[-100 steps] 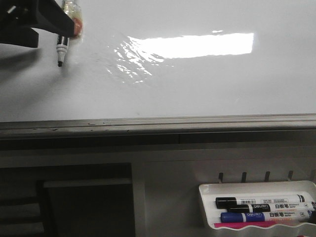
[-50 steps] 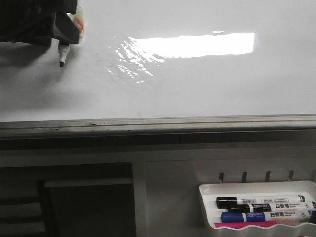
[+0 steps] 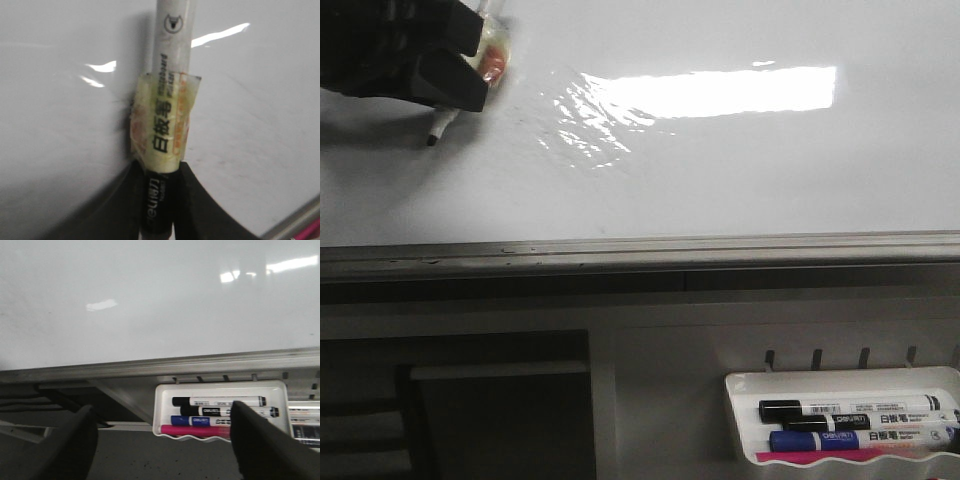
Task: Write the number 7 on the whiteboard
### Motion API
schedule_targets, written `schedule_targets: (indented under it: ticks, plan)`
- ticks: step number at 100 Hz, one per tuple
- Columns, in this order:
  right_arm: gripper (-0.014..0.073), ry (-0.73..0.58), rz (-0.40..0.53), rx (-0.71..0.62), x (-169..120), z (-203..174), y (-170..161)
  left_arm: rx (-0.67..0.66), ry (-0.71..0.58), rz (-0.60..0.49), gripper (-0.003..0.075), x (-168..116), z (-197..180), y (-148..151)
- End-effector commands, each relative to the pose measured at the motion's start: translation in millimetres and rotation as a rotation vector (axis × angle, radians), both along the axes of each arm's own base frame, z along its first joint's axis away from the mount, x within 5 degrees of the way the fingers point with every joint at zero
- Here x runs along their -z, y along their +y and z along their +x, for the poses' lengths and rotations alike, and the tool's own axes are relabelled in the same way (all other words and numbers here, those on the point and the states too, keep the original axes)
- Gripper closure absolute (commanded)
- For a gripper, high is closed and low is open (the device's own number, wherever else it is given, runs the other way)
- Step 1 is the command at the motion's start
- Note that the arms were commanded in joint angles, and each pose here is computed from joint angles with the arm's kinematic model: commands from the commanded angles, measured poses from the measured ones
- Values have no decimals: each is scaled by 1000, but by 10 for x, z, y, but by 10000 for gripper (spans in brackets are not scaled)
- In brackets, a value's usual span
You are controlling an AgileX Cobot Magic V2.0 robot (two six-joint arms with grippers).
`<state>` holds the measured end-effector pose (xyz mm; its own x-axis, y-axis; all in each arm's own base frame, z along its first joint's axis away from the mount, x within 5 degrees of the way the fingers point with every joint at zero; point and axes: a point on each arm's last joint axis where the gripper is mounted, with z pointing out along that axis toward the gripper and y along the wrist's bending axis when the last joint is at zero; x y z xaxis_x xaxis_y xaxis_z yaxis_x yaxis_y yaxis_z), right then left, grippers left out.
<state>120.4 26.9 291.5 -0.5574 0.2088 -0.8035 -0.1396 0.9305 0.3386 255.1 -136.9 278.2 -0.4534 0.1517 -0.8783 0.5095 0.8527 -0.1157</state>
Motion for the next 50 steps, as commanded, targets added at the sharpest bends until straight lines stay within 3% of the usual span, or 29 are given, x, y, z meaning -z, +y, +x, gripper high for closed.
schedule_targets:
  ticks: [1,35,50]
  plan:
    - [106,-69,21,-65,-178,61,56,112,-62,-9,741,-255,-140,-26]
    - [106,29,216,-470,-479,430,381,525,-89,131,741,-272,-658,-441]
    - [106,97,235,-577,-529,643,452,621,-165,192,741,-252,-834,-666]
